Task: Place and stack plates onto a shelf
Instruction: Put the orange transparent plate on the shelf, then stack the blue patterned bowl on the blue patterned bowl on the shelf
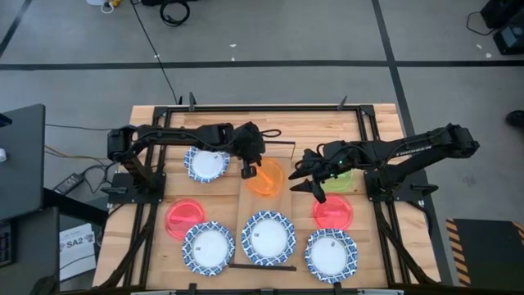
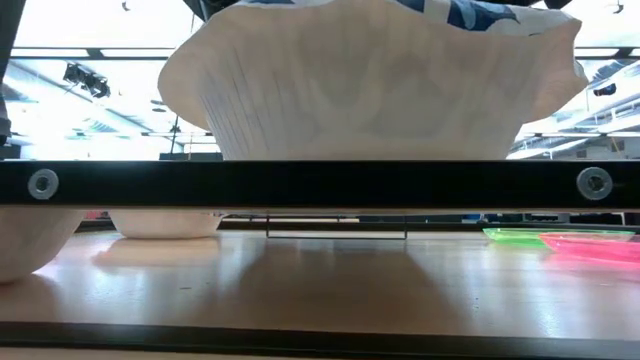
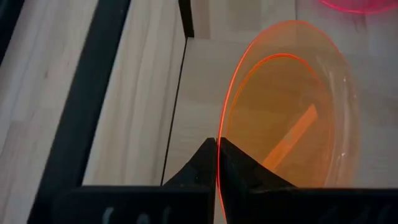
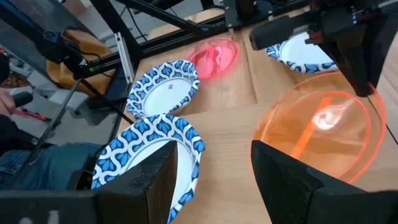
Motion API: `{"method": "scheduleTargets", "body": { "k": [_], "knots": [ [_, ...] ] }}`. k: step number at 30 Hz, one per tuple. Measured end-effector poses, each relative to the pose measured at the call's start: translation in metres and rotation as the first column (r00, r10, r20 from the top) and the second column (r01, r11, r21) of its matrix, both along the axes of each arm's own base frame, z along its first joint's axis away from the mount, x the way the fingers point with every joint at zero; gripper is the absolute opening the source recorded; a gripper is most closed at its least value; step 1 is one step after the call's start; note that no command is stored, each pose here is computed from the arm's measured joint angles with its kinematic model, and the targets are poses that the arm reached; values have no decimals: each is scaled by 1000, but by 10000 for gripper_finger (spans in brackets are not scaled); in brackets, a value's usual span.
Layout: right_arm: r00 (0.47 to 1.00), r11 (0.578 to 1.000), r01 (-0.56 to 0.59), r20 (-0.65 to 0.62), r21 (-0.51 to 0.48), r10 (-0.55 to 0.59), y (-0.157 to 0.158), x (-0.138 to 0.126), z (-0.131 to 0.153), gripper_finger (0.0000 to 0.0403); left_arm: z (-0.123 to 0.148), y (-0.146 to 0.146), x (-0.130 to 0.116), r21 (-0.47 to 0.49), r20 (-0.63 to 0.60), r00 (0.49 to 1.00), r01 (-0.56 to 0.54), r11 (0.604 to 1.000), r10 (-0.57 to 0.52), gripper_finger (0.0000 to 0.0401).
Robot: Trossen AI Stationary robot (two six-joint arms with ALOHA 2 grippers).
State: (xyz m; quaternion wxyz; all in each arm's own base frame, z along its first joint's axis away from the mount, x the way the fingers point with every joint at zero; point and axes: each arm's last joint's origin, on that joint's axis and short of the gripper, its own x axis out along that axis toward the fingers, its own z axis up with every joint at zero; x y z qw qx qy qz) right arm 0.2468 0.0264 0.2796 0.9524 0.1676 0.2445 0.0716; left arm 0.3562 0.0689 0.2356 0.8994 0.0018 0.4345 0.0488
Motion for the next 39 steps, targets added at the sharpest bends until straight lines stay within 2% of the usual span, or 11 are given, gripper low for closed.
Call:
{"method": "scheduleTargets", "body": {
  "k": [26,39],
  "knots": [
    [1000,1000,0,1,0,0,0,0,0,210,0,0,0,2,-4,1000,2,1000,-2,18],
    [1000,1000,0,1,0,0,0,0,0,210,1,-1,0,8,0,1000,11,1000,-11,87]
  ]
}}
